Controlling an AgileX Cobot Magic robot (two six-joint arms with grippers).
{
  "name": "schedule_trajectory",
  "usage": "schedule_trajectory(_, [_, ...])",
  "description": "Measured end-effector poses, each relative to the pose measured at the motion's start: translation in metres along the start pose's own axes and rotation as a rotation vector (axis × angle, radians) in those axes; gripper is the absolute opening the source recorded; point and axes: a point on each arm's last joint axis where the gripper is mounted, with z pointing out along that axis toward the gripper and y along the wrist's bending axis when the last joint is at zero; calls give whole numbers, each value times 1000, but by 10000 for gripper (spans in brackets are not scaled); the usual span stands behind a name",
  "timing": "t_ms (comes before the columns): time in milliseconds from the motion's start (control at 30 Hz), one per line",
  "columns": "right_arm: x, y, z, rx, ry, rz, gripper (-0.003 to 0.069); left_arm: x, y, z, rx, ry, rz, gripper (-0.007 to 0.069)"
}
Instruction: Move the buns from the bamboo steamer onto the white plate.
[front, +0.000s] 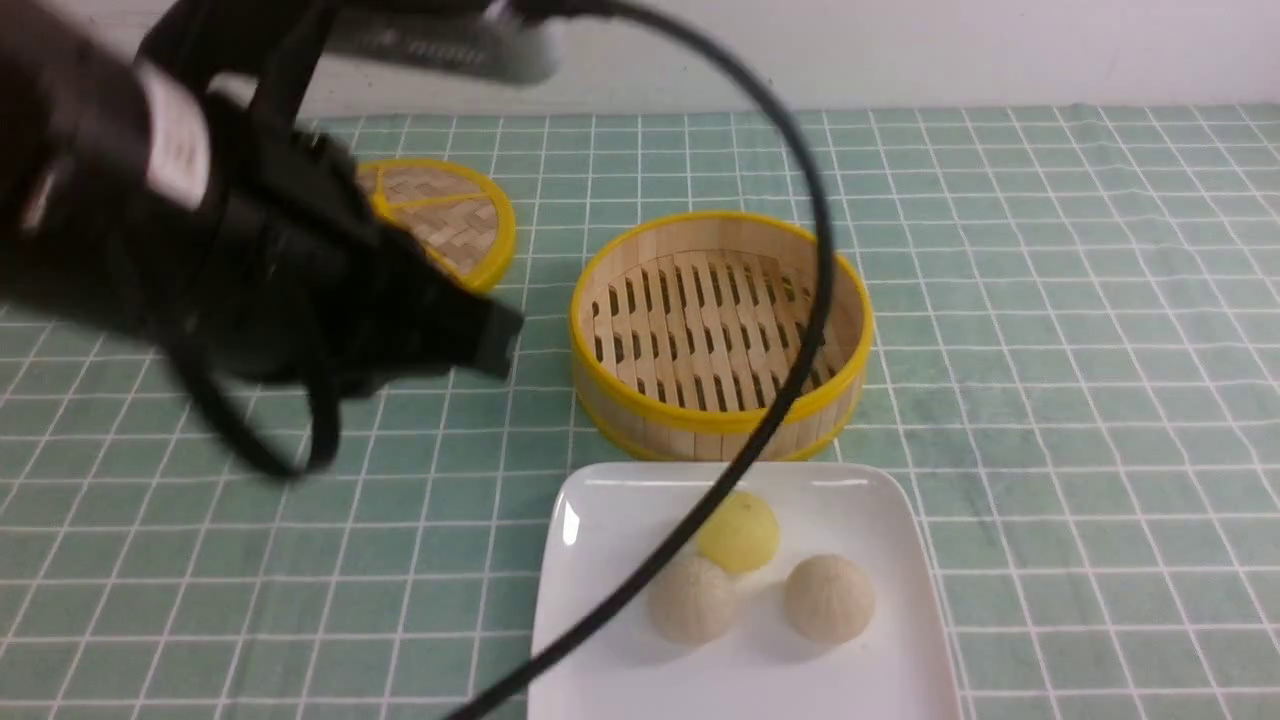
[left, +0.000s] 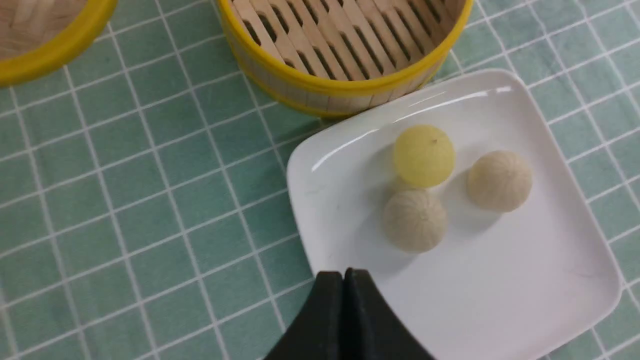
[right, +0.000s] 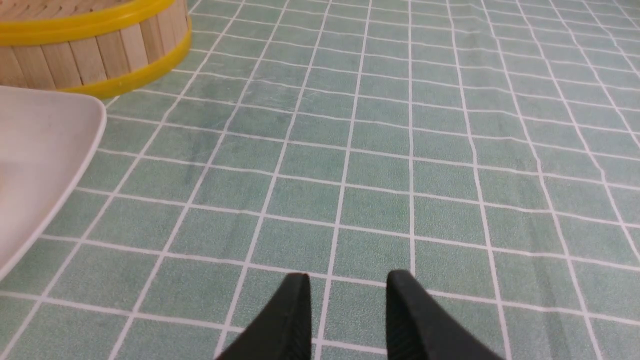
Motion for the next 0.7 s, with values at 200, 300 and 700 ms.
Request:
schedule_trajectory(200, [0, 0, 0, 0, 0, 0, 240, 71, 14, -2, 113, -270, -160, 1])
schedule_trajectory(300, [0, 0, 0, 0, 0, -1, 240, 102, 21, -3, 159, -368, -211, 3])
schedule_trajectory(700, [0, 0, 0, 0, 0, -1, 240, 166, 36, 23, 114, -247, -212, 12])
